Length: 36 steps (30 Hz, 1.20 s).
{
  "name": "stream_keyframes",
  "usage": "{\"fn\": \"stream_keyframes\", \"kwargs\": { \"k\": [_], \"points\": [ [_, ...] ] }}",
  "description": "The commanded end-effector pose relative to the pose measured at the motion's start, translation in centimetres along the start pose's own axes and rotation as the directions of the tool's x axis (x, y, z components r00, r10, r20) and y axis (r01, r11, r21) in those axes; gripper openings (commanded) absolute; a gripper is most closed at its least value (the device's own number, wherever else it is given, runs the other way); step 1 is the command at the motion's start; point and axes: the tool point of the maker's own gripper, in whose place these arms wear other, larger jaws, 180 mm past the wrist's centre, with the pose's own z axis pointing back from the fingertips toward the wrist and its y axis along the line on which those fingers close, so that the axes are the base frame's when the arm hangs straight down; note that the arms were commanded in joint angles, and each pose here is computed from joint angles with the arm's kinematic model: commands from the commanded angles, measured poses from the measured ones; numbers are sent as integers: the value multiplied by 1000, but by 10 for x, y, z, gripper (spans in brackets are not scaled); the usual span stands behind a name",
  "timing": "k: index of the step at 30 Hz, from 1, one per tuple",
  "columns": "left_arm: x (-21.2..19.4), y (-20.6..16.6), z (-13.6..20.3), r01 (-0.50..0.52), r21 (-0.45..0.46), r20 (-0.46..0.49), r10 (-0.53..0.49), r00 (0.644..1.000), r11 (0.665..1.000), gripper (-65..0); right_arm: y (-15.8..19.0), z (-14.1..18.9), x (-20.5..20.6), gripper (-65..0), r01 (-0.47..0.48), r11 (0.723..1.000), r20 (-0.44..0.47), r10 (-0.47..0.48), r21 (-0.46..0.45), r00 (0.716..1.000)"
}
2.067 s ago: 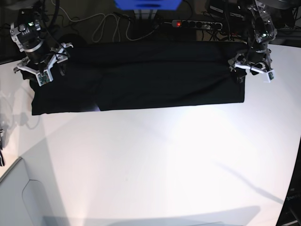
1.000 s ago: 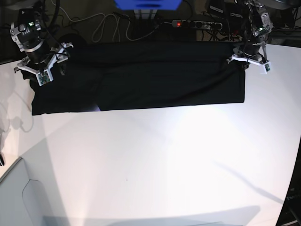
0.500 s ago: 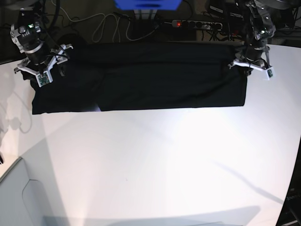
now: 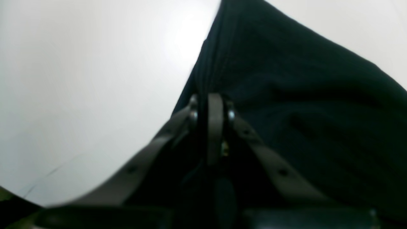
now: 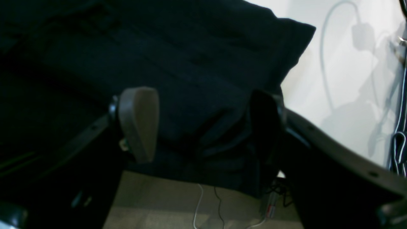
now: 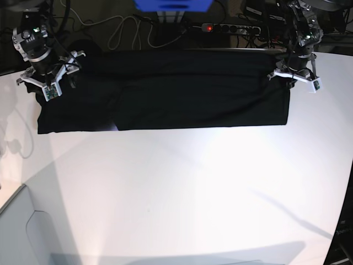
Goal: Fold the T-shirt properly
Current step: 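Adjust the grip on the folded strip's end with the left gripper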
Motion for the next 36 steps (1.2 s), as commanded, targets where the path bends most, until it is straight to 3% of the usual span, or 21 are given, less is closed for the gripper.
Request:
{"fn": "stream_keyframes", "kwargs": {
  "k": [1,15,16,20,22,28,36],
  "points": [
    [11,0,3,15,-5,35,-14,999,1000,-650,-1,3,8,-217,-14,1000,31,14,1,999],
    [14,-1,2,13,-3,42,-13,999,1000,-650,-1,3,6,-217,-15,1000,27,14,2,1000],
    [14,0,2,12,-1,42,-12,999,1000,-627,-1,3,6,-217,-15,1000,27,14,2,1000],
    [14,0,2,12,4,43,-13,999,1000,-379,-1,3,8,-217,-14,1000,32,14,1,999],
    [15,0,2,14,4,44,-14,999,1000,-312,-1,3,8,-217,-14,1000,32,14,1,999],
    [13,2,-5,3,5,37,-4,999,1000,-352,-2,3,9,-217,-14,1000,33,14,0,999],
    [-2,12,-15,-30,22,-6,30,1000,999,-328,-2,3,9,-217,-14,1000,35,14,0,999]
  ]
}}
